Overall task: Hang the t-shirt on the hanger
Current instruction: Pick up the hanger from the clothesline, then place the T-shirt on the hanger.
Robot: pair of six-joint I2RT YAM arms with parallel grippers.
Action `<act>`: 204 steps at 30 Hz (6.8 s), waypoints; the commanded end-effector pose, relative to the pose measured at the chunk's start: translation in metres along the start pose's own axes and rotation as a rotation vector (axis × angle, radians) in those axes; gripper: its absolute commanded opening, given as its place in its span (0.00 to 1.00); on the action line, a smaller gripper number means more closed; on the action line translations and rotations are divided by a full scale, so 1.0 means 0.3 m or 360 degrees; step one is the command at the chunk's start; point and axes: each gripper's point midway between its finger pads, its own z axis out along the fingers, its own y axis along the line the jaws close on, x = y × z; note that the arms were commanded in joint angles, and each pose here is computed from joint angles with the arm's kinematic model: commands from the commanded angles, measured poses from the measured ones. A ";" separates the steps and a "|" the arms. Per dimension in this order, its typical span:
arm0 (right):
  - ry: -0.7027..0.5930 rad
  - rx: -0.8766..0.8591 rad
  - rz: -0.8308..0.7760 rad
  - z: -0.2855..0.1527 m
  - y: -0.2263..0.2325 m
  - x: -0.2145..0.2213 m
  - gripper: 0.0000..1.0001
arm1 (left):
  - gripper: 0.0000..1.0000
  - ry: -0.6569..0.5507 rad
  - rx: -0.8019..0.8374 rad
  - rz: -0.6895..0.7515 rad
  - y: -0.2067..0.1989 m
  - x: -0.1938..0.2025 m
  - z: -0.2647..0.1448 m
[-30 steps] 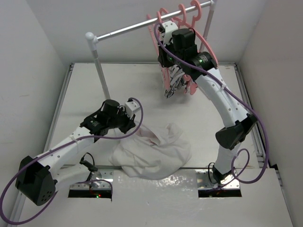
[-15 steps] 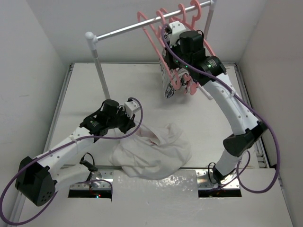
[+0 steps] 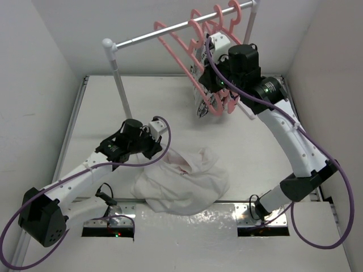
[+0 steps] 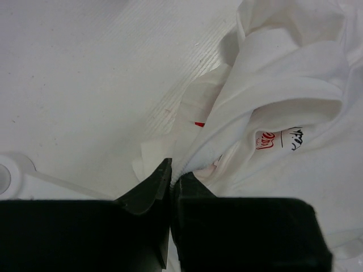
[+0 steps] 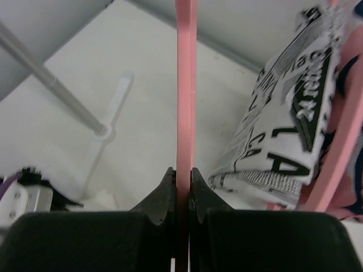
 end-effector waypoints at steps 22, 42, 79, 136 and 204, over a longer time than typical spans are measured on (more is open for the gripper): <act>0.0583 -0.0444 0.0140 -0.583 0.187 0.653 0.00 | 0.00 0.0033 -0.0135 0.0016 0.140 -0.140 0.070; 0.0742 -0.0592 0.0135 -0.554 0.229 0.840 0.00 | 0.00 0.0115 0.0033 0.0129 0.105 -0.124 0.073; 0.0341 -0.0924 -0.0480 -0.416 0.383 0.715 0.00 | 0.00 -0.0218 0.1035 0.0472 -0.415 -0.506 -0.139; 0.0248 -0.1021 -0.0459 -0.261 0.451 0.894 0.00 | 0.12 -0.0227 0.0947 0.1237 -0.257 -0.058 -0.013; -0.0089 0.0741 0.0951 -0.165 -0.103 1.170 0.00 | 0.00 -0.0285 0.0566 0.0543 -0.190 -0.109 -0.117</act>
